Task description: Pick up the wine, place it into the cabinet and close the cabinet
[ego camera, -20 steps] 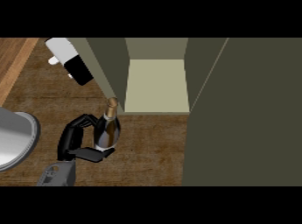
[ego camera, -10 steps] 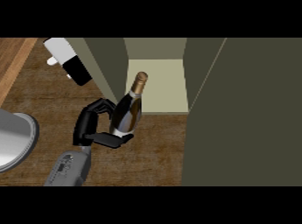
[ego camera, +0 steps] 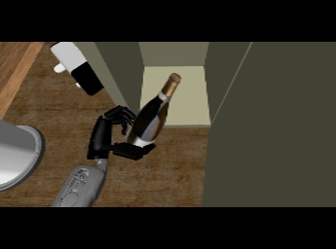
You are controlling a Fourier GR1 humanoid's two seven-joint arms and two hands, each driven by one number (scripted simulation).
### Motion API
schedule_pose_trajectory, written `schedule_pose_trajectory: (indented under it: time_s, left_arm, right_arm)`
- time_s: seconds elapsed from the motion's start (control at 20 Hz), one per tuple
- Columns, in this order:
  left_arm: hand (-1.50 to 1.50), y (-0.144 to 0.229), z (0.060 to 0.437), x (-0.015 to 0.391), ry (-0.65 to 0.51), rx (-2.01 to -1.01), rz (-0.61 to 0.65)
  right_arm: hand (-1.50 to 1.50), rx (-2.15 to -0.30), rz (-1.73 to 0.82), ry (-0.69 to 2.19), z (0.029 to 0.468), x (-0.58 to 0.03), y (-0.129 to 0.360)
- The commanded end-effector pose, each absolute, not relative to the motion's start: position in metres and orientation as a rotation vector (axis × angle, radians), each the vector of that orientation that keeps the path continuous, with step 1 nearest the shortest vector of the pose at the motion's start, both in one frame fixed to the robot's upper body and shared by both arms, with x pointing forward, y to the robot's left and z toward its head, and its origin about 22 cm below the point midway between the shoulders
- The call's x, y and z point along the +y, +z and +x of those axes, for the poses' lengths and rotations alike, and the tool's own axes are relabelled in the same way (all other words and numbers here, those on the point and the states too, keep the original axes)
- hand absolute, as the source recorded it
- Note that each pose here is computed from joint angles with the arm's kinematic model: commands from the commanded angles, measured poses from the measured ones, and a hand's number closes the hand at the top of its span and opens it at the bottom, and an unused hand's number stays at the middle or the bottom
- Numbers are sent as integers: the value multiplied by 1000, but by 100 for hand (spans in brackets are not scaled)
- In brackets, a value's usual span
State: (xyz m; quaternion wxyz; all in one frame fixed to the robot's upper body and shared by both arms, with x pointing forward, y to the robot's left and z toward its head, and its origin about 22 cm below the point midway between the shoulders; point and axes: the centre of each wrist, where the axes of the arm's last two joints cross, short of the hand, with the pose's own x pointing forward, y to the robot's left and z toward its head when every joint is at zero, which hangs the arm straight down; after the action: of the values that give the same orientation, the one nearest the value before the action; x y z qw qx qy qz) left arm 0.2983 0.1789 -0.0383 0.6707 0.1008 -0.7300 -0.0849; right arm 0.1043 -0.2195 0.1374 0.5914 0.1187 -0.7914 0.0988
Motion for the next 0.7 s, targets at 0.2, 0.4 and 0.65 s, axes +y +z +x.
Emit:
schedule_pose_trajectory:
  time_s: [0.2,0.4,0.65]
  left_arm:
    - [150,8,330,116,-205,-1688,123]
    - [150,3,327,109,-224,-1651,184]
    - [150,4,337,106,-223,-1615,293]
  right_arm:
    - [-150,-1873,370,206,103,-223,147]
    - [-150,-1880,355,195,98,-225,150]
    - [-150,-1869,373,223,98,-221,145]
